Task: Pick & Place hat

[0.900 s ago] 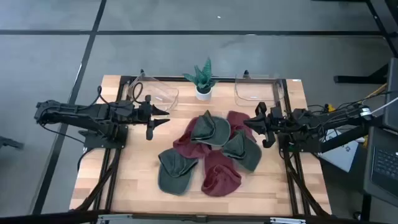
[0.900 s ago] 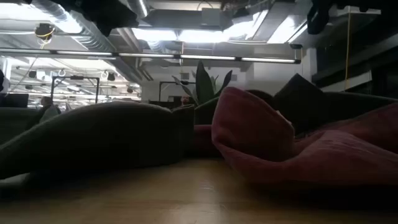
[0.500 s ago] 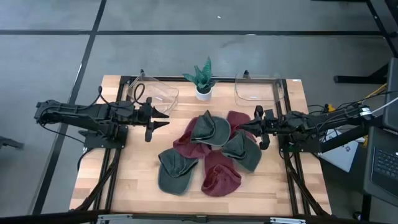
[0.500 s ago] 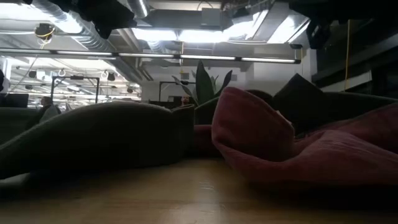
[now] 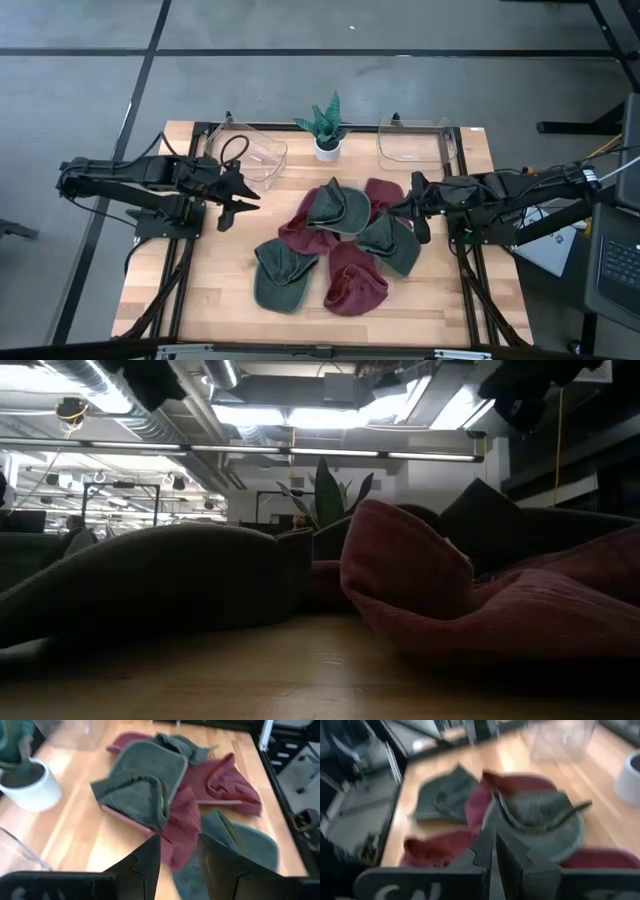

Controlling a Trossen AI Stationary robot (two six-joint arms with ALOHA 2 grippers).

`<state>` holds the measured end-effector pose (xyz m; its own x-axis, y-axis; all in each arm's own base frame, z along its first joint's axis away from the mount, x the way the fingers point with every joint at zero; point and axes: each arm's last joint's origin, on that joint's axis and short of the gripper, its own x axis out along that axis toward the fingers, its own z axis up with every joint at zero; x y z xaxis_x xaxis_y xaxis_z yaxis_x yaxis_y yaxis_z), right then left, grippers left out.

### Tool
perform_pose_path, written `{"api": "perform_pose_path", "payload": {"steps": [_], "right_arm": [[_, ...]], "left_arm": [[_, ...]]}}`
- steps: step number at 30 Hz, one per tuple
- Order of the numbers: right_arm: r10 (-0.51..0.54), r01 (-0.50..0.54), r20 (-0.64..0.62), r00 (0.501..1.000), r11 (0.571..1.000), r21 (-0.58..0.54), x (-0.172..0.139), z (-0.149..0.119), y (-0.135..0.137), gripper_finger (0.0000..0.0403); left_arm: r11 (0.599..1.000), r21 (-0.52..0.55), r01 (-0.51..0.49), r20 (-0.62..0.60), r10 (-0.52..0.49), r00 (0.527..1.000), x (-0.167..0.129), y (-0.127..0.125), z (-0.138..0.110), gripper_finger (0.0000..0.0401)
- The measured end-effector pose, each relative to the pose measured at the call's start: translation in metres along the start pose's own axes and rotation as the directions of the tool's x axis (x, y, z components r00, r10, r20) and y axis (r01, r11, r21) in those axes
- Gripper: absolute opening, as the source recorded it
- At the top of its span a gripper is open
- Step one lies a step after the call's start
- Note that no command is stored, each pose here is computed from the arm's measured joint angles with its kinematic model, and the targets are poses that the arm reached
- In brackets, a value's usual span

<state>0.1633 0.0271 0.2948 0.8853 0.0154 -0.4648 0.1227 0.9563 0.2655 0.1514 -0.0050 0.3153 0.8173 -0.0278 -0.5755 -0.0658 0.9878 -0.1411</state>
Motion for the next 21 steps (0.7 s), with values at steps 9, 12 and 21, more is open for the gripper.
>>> {"api": "perform_pose_path", "payload": {"steps": [9,12,21], "right_arm": [[-0.045,0.034,-0.235,0.971,0.998,-0.051,-0.007,0.026,0.011,0.0026],[-0.041,0.024,-0.225,0.974,0.996,-0.080,-0.005,0.031,0.013,0.0026],[-0.064,0.043,-0.258,0.964,0.995,-0.086,0.008,0.030,0.015,0.0026]], "left_arm": [[0.997,-0.040,0.072,-0.085,-0.075,0.994,-0.019,-0.005,0.012,0.0123],[0.997,-0.039,0.073,-0.080,-0.075,0.994,-0.020,-0.005,0.013,0.0123],[0.998,-0.006,0.070,-0.080,-0.070,0.994,-0.020,-0.005,0.013,0.0123]]}}
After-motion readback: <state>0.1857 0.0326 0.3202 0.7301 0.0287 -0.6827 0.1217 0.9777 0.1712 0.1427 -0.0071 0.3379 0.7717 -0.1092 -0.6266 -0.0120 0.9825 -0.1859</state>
